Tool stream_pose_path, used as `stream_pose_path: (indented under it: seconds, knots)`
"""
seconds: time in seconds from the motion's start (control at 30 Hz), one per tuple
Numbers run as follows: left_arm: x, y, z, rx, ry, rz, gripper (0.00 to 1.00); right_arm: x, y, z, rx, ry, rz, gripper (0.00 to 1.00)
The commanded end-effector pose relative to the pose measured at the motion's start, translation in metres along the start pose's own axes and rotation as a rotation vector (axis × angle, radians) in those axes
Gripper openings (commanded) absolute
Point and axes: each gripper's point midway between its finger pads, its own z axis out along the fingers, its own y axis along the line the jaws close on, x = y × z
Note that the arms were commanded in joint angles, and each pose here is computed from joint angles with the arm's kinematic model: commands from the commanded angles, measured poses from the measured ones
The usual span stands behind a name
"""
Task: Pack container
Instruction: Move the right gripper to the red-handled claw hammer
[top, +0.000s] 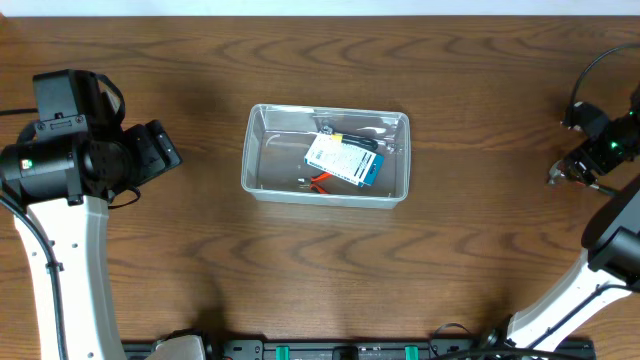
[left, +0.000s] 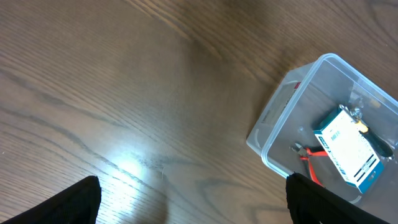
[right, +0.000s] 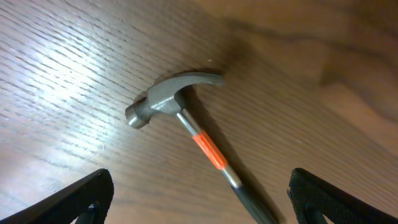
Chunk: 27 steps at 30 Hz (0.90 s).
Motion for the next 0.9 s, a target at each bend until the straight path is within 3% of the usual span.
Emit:
stream_pose_path:
  seconds: [0.0,0.87]
  knots:
    - [-0.001,0.003,0.0,-0.014,-0.002,-0.001,0.88,0.01,0.001,0.02,-0.044,0.022,-0.015,0.93]
    - [-0.011,-0.001,0.0,0.001,-0.046,0.0,0.88,0.045,-0.001,0.069,-0.076,0.132,0.02,0.88]
